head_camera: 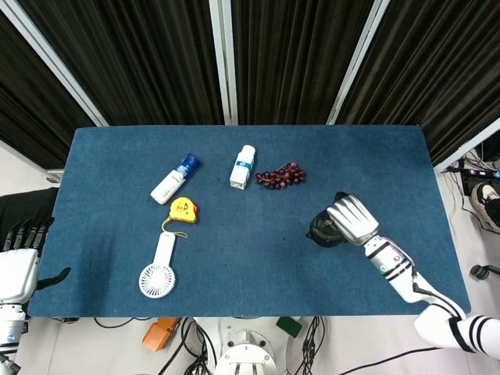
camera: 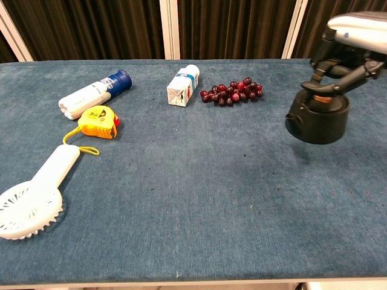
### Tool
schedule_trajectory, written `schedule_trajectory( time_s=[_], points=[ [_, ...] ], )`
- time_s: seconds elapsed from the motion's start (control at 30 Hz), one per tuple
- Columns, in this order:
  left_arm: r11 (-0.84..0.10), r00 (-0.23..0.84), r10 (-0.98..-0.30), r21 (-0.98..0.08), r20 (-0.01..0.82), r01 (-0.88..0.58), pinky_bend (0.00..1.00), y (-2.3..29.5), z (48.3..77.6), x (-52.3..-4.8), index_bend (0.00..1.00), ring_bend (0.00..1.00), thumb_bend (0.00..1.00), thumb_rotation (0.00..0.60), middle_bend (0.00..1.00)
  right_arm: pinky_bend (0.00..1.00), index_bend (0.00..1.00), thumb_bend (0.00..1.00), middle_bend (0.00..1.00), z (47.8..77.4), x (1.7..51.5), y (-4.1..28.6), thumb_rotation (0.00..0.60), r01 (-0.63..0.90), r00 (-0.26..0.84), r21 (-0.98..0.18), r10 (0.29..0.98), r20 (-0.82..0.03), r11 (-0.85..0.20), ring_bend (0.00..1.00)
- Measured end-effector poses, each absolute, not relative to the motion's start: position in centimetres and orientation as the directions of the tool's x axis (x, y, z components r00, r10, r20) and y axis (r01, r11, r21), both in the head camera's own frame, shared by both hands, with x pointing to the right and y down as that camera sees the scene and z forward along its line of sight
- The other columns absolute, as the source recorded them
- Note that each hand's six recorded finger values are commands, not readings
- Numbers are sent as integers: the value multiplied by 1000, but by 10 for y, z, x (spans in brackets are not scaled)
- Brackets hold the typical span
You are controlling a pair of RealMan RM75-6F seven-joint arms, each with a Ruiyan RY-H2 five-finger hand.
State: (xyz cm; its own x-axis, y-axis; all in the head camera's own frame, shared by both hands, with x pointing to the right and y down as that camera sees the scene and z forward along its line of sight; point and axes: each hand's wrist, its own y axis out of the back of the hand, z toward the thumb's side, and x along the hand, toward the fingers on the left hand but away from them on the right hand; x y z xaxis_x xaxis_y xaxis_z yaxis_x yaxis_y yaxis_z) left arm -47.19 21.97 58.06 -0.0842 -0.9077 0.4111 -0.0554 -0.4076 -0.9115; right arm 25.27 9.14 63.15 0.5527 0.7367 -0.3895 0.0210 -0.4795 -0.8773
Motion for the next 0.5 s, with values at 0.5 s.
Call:
schedule_trajectory(
  time_s=[0.5],
  points=[
    [-415, -94, -903, -907, 420, -66, 0, 224, 586, -477, 70, 23, 156, 600, 96, 528, 1000, 532, 1000, 642, 189, 87, 450, -178, 645, -923, 668, -371, -340, 1000]
  ],
)
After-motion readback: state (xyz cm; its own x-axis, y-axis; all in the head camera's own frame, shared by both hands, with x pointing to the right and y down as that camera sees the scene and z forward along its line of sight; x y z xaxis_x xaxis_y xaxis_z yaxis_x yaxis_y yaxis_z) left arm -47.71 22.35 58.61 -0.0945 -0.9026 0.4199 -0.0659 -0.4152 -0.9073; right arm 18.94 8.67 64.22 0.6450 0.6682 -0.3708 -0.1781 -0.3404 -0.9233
